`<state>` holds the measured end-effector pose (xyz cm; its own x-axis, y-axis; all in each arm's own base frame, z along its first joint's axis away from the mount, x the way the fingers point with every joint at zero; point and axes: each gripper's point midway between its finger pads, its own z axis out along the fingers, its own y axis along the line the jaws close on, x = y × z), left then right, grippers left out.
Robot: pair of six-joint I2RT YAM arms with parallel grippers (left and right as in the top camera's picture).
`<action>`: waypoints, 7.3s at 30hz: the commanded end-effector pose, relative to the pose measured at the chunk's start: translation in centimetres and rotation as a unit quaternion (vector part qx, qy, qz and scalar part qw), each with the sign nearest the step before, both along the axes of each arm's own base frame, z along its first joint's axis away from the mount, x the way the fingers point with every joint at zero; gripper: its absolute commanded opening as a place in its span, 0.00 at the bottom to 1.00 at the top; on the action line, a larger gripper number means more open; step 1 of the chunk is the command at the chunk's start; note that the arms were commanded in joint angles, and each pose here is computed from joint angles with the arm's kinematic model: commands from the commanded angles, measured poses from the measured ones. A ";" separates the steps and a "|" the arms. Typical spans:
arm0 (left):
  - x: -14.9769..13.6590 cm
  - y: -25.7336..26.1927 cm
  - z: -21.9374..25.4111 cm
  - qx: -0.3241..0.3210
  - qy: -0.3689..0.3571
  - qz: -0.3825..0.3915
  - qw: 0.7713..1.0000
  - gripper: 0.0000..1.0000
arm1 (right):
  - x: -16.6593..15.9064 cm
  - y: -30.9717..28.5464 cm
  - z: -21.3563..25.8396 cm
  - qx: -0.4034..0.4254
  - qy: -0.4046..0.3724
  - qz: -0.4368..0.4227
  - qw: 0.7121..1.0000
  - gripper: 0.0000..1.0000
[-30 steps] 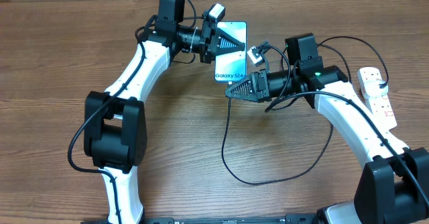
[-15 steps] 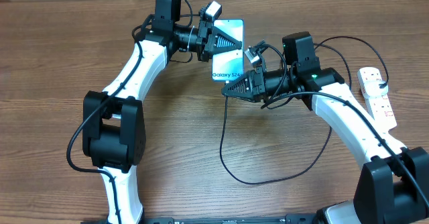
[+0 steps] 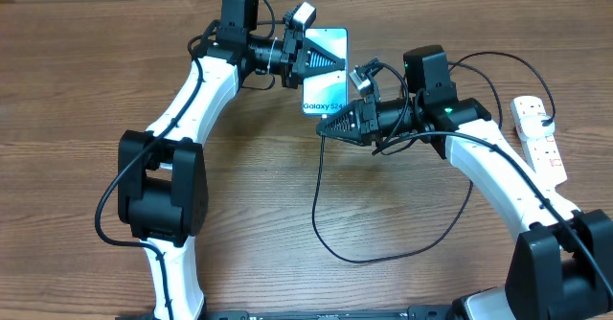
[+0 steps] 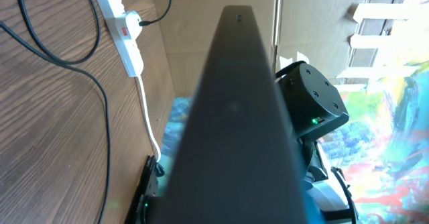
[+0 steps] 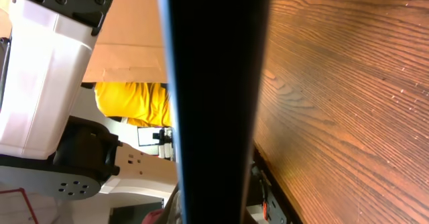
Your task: Plug charger to phone and switch on socket
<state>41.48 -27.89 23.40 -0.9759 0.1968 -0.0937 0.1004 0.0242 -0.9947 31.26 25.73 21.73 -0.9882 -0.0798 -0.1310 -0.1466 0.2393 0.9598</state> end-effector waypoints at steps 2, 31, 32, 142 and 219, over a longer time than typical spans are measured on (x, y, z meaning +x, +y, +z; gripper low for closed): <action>-3.9 -2.7 1.8 -0.028 -0.006 -0.068 0.997 0.04 | 3.3 -1.0 0.3 -0.032 -0.057 -0.056 0.996 0.04; -3.4 -2.0 1.8 -0.034 -0.027 -0.058 0.997 0.04 | 3.9 -2.2 0.5 -0.027 -0.058 -0.067 0.996 0.99; -3.3 -2.0 1.8 -0.036 -0.035 -0.058 0.997 0.04 | 4.0 -2.4 0.6 -0.024 -0.058 -0.068 0.996 1.00; -3.4 -2.0 1.7 -0.031 -0.015 -0.059 0.998 0.04 | -0.7 -3.0 1.3 -0.039 -0.064 -0.018 0.997 0.04; -4.8 -2.7 2.1 -0.022 0.017 -0.069 0.997 0.04 | -0.3 -5.6 0.5 -0.046 -0.030 -0.045 0.997 0.74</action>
